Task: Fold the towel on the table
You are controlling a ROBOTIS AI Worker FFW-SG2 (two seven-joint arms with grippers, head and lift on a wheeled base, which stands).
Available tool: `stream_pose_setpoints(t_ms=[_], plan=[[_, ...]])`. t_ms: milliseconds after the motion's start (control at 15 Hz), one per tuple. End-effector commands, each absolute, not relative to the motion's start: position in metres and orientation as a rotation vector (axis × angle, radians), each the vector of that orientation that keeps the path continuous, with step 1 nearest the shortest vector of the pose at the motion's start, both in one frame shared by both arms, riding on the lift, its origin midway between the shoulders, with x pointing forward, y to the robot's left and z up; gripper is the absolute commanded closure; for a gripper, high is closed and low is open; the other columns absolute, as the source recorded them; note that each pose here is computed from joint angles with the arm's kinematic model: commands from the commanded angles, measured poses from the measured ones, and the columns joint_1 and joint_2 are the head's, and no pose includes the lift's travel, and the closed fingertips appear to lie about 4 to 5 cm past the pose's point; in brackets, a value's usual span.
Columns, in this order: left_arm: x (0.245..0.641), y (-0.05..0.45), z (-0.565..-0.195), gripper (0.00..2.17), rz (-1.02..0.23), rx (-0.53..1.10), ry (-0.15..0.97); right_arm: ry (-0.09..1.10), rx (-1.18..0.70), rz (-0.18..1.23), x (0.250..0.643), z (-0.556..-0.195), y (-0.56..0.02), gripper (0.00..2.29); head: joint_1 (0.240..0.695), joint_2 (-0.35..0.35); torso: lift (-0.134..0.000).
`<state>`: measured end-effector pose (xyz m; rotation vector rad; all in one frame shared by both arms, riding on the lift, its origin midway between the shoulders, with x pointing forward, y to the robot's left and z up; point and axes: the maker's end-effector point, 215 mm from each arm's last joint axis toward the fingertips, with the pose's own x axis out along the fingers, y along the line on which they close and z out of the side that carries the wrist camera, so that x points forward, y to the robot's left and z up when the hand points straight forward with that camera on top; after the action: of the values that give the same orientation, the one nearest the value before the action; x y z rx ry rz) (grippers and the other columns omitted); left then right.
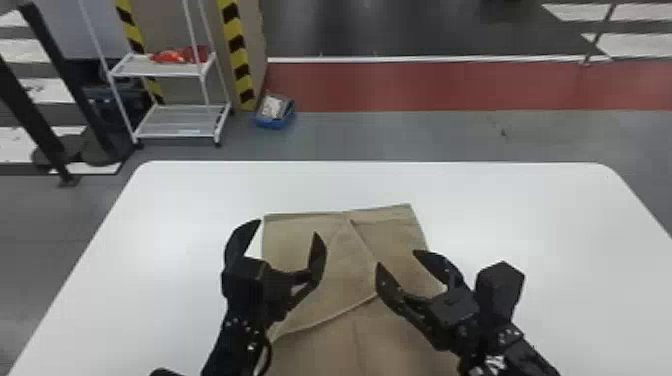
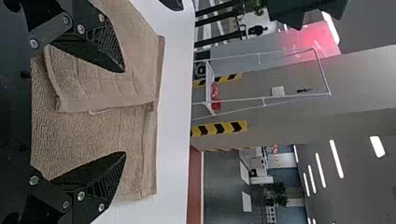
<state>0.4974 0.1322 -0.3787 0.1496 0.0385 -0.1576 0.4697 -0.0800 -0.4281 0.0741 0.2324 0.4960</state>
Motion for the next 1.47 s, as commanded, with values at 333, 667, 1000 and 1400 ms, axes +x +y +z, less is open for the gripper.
stream_pose_setpoints(t_ms=[333,667,1000,1400], plan=[[0.499,0.132,-0.372,0.05,-0.17,0.12,0.03,0.342,-0.008,0.497,0.465,-0.472,-0.072,0.47,0.695,0.066,-0.109],[0.499,0.129,-0.371,0.05,-0.178,0.114,0.03,0.341,-0.017,0.501,0.472,-0.469,-0.071,0.65,0.695,0.066,-0.109],[0.498,0.127,-0.374,0.05,-0.187,0.117,0.036,0.415,-0.031,0.509,0.47,-0.486,-0.068,0.91,0.695,0.066,-0.109],[0.501,0.128,-0.378,0.07,-0.19,0.12,0.043,0.393,-0.018,0.525,0.471,-0.477,-0.063,1.4,0.695,0.076,-0.109]])
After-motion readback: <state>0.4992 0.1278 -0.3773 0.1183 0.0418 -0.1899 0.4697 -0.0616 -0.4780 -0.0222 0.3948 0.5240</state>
